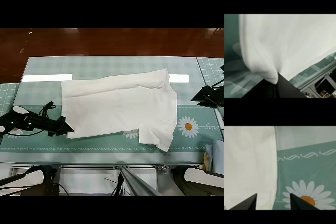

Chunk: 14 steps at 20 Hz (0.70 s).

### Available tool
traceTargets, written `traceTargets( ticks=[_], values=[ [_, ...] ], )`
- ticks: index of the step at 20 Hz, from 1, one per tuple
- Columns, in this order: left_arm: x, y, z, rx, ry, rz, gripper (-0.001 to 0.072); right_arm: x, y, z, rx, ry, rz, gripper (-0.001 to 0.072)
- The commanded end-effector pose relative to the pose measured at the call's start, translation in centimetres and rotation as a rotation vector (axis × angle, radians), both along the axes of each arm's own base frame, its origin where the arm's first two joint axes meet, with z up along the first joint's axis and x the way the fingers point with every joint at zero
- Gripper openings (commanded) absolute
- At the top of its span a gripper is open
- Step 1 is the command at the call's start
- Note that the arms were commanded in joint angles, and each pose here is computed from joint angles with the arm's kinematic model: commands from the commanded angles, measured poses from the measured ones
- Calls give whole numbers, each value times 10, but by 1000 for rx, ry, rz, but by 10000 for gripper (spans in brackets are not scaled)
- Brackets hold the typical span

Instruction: Fold the shirts.

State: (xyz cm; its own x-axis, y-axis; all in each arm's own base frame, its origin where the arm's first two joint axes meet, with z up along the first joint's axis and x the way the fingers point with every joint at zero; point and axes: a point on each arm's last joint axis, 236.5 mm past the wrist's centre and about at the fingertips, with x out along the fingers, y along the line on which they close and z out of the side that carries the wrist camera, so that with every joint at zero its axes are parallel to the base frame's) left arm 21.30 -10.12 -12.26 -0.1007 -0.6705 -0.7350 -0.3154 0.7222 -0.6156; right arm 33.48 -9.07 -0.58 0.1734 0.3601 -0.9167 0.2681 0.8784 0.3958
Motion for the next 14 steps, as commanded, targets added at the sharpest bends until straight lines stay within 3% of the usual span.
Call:
traceTargets(
  ticks=[1, 6, 8, 14],
  values=[
    [3, -1, -11, 30, -5, -5, 27, -11, -1, -3, -15, 36, 15, 495],
    [1, -1, -10, 21, -5, -12, 27, -48, 24, -35, 29, 76, 23, 499],
    [1, -2, -10, 19, -3, -15, 27, -62, 49, -44, 110, 77, 49, 595],
    [0, -2, -9, 17, -1, -16, 27, -95, 76, -71, 196, 159, 49, 530]
  ],
)
